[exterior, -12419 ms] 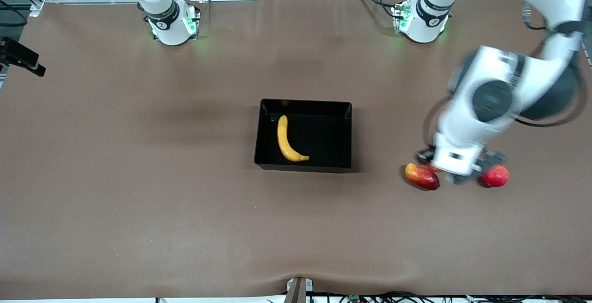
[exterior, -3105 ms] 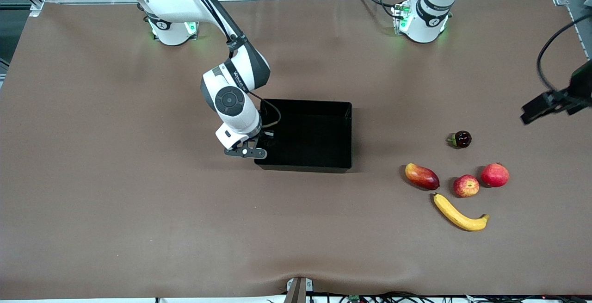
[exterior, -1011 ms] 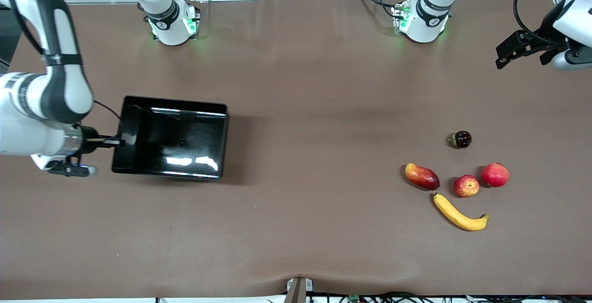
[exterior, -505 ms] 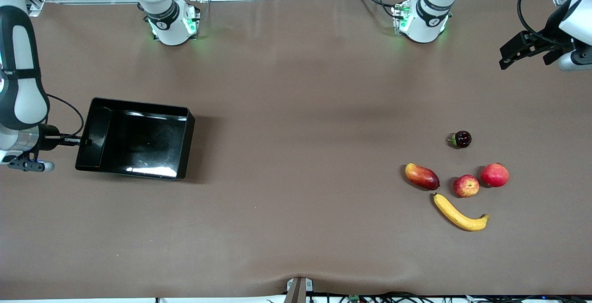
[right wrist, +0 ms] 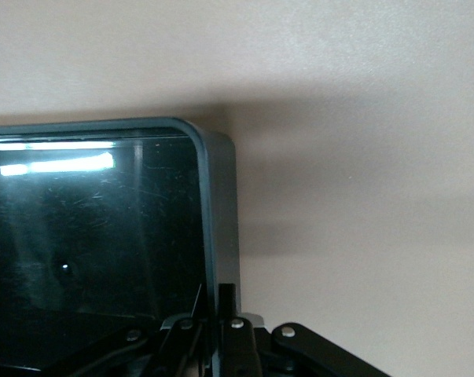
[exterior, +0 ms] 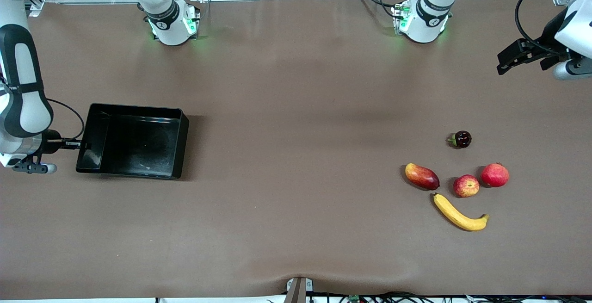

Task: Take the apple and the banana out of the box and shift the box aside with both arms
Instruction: 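Drag the black tray away from the fruits with the right gripper, then open the right gripper and draw it back from the tray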

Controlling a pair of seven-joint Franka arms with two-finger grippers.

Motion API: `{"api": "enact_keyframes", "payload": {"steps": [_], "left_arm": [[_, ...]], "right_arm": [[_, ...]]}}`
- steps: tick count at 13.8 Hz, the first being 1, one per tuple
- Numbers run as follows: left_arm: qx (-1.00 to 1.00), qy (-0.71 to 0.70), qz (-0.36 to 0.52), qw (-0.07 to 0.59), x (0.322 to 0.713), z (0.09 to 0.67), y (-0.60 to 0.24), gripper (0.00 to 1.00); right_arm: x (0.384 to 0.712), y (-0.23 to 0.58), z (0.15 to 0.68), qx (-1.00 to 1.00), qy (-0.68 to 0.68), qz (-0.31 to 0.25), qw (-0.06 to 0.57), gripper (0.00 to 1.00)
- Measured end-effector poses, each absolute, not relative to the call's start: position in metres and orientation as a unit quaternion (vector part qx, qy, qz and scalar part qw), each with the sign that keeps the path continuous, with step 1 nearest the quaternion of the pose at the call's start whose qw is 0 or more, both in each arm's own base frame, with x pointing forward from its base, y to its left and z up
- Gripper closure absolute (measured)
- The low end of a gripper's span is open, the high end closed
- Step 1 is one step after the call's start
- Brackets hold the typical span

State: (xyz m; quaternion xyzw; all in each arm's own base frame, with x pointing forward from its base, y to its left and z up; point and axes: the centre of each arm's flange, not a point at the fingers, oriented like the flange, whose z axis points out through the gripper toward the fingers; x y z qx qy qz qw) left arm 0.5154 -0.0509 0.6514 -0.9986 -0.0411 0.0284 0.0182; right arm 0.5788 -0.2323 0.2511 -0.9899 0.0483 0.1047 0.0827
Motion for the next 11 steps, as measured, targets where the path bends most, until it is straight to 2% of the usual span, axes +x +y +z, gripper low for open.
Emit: {"api": "enact_keyframes", "payload": {"steps": [3, 4, 8, 11], "left_arm": [[-0.999, -0.041, 0.029, 0.018, 0.515, 0.652, -0.051, 0.00], [-0.999, -0.042, 0.029, 0.018, 0.515, 0.652, -0.051, 0.00], [-0.998, -0.043, 0.032, 0.019, 0.516, 0.650, -0.051, 0.00], [-0.998, -0.043, 0.032, 0.019, 0.516, 0.650, -0.050, 0.00]], "right_arm": [[0.575, -0.237, 0.240, -0.989, 0.047, 0.110, 0.086, 0.89], [0.575, -0.237, 0.240, -0.989, 0.046, 0.110, 0.086, 0.82], [0.586, -0.230, 0.259, -0.988, 0.035, 0.118, 0.096, 0.41], [0.609, -0.218, 0.321, -0.985, 0.010, 0.131, 0.113, 0.12]]}}
